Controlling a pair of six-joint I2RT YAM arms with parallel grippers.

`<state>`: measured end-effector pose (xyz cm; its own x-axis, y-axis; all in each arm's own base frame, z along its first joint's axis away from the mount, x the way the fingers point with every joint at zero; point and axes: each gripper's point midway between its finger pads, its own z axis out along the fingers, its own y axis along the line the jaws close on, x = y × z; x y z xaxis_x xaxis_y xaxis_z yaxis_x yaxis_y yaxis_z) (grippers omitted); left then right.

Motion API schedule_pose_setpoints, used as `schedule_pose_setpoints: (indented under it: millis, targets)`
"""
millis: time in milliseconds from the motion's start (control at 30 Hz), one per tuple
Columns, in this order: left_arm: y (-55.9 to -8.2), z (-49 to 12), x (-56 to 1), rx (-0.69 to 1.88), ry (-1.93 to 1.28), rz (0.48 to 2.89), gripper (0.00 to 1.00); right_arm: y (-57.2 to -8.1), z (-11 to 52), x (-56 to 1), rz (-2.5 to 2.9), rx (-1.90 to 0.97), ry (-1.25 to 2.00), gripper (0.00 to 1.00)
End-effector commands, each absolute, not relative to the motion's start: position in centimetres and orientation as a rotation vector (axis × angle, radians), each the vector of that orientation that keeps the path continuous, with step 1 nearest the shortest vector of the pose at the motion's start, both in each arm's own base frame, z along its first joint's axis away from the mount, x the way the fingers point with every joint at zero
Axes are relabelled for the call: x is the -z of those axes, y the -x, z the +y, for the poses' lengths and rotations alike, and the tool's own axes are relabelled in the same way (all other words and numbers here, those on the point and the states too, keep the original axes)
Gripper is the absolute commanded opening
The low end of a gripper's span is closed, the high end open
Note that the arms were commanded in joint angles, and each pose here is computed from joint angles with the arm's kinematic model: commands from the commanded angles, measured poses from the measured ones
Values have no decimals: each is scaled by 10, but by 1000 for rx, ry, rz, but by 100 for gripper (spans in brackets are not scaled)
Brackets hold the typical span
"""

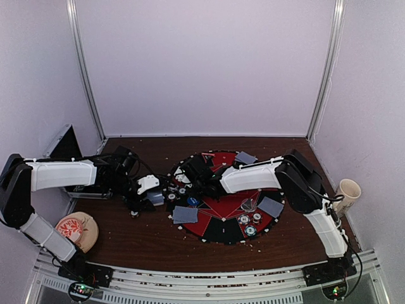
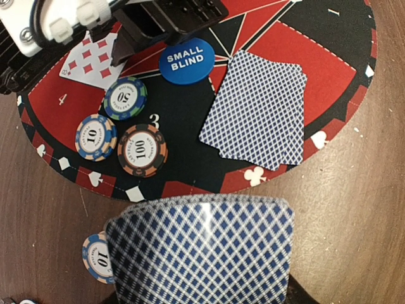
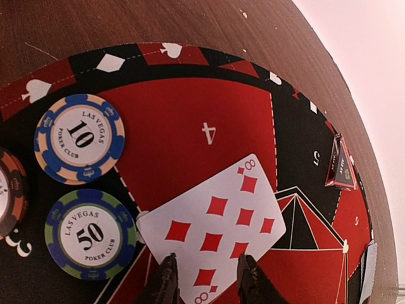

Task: Distribute texas hold em gaming equipment
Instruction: Flop the poker card in the community card area.

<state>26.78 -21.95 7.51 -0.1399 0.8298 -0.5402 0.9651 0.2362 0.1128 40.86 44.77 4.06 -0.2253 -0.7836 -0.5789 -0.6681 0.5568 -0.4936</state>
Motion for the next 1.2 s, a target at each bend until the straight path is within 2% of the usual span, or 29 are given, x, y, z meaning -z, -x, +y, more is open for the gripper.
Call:
schedule_pose_setpoints:
  millis: [0,567,933,1167]
  targets:
    - [-279,-226,-92,364,-1606,1963,54,-418,446,-37,1975,191,1121,35]
    - [-280,-227,-91,369,-1606,1965,54,-403,449,-52,1983,78,1164,38]
    - [-280,-228,-92,374,-1604,1966,54,-417,428,-34,2020,232,1118,38]
    - [-280,-229,-92,376,-1604,1964,54,-421,425,-42,2023,216,1088,38]
